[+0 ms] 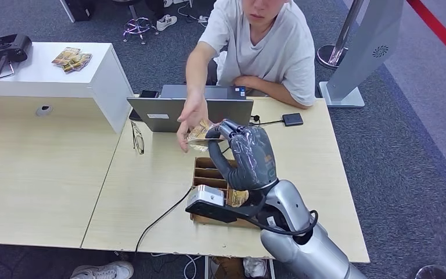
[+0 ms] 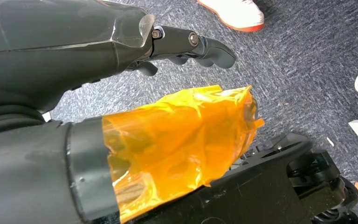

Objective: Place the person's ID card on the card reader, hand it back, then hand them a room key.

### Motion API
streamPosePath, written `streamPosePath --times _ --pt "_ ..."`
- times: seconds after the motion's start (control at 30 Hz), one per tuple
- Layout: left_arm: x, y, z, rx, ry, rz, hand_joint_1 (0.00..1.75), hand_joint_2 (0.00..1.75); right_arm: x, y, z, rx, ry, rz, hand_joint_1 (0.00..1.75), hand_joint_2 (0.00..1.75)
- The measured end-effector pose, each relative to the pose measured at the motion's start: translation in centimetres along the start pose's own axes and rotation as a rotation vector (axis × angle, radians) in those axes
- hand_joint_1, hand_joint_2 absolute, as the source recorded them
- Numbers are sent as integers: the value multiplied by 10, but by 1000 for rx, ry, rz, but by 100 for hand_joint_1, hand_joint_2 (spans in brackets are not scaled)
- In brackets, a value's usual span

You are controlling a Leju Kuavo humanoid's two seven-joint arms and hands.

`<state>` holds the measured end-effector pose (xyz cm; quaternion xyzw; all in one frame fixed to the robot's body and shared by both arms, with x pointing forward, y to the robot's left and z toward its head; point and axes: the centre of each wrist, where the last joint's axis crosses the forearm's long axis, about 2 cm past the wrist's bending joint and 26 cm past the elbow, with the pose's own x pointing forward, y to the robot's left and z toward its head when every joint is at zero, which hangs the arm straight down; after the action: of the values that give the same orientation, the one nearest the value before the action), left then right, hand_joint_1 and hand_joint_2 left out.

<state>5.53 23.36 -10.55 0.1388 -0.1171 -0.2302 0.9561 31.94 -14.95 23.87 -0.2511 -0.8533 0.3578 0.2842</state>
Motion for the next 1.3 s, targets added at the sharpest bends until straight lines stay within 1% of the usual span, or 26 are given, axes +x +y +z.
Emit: streamPosePath --times 0.33,0.5,0.57,0.6,0.67,0.7,0.73,1.17,1.3 --pt "2 0 0 -9 1 -30 0 0 -7 1 -24 37 38 73 175 175" --pt "3 0 0 -10 -5 -43 0 0 -10 5 -32 51 57 108 175 175" --pt "4 1 0 -10 -6 -46 0 0 -12 7 -33 61 65 121 170 175" --pt "4 1 0 -10 -7 -48 0 0 -12 8 -33 66 69 126 144 175" --pt "4 0 0 -10 -8 -51 0 0 -13 10 -33 76 77 132 58 175" --pt "4 0 0 -10 -9 -52 0 0 -14 12 -33 81 82 134 18 175" --pt "4 0 0 -10 -9 -52 0 0 -15 13 -34 88 87 138 0 175" --pt "4 1 0 -8 -9 -53 0 0 -19 18 -34 119 110 155 0 175" --pt "4 1 0 -7 -8 -50 0 0 -18 18 -33 112 107 152 0 0"
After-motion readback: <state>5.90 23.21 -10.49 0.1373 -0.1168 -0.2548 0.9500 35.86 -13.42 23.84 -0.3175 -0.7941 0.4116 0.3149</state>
